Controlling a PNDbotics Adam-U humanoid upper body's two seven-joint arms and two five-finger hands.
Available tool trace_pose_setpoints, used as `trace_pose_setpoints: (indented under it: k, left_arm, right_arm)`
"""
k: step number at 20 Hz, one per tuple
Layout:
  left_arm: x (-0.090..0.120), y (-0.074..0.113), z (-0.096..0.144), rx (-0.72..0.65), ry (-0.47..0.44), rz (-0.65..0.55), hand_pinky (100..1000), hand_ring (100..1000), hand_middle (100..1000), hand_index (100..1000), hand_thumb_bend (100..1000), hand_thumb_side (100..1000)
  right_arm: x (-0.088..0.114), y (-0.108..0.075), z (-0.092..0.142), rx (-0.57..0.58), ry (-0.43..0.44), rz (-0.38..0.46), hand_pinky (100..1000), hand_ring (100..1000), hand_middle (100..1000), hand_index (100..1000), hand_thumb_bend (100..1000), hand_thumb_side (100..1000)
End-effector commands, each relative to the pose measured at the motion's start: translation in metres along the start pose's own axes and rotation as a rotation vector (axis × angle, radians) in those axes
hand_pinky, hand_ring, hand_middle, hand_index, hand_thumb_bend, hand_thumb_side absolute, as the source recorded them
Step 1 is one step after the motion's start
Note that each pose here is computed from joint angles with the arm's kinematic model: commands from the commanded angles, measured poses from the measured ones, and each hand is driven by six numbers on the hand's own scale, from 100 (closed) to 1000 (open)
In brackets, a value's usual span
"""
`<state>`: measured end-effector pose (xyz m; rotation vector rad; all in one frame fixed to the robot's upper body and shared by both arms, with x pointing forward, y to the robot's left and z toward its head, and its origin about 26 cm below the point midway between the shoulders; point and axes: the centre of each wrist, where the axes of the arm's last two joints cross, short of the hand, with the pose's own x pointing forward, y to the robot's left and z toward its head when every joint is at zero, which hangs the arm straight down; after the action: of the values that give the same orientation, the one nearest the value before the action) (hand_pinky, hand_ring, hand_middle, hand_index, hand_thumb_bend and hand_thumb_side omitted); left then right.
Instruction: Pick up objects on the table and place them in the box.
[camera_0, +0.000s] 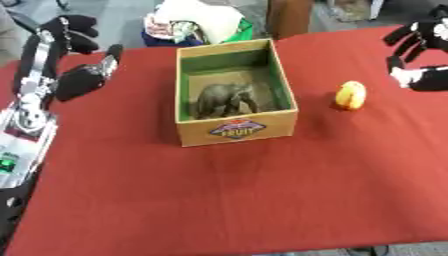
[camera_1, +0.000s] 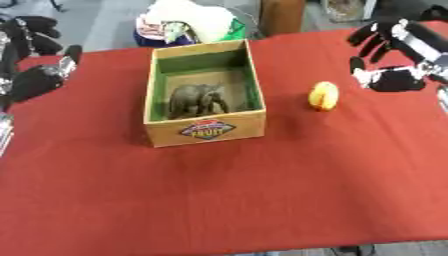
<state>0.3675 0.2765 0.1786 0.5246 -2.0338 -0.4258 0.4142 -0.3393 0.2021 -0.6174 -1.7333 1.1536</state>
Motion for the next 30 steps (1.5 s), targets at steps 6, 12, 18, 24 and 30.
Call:
trace_pose_setpoints:
  k: [6, 12, 18, 24, 30]
  left_arm:
    - [0.007, 0.005, 0.001, 0.021, -0.02, 0.02, 656, 588, 587, 743, 397, 203]
    - [0.006, 0.002, 0.002, 0.01, -0.017, 0.028, 655, 587, 587, 744, 397, 201]
    - [0.005, -0.001, 0.003, 0.0, -0.012, 0.031, 656, 587, 587, 745, 398, 201]
    - [0.003, -0.002, 0.005, -0.002, -0.004, 0.038, 656, 587, 586, 745, 398, 200]
    - [0.001, -0.005, 0.006, -0.008, 0.0, 0.046, 655, 586, 585, 746, 398, 200]
  right_arm:
    - [-0.036, 0.013, -0.01, -0.004, 0.138, 0.016, 578, 653, 687, 764, 100, 100]
    - [-0.046, 0.028, -0.015, 0.011, 0.202, 0.048, 600, 687, 709, 772, 167, 140]
    - [-0.048, 0.034, -0.018, -0.003, 0.247, 0.09, 649, 755, 766, 798, 287, 222]
    - [-0.044, 0.036, -0.022, -0.008, 0.248, 0.097, 644, 748, 757, 800, 339, 266]
    - [-0.041, 0.041, -0.027, 0.003, 0.246, 0.099, 640, 742, 754, 799, 333, 270]
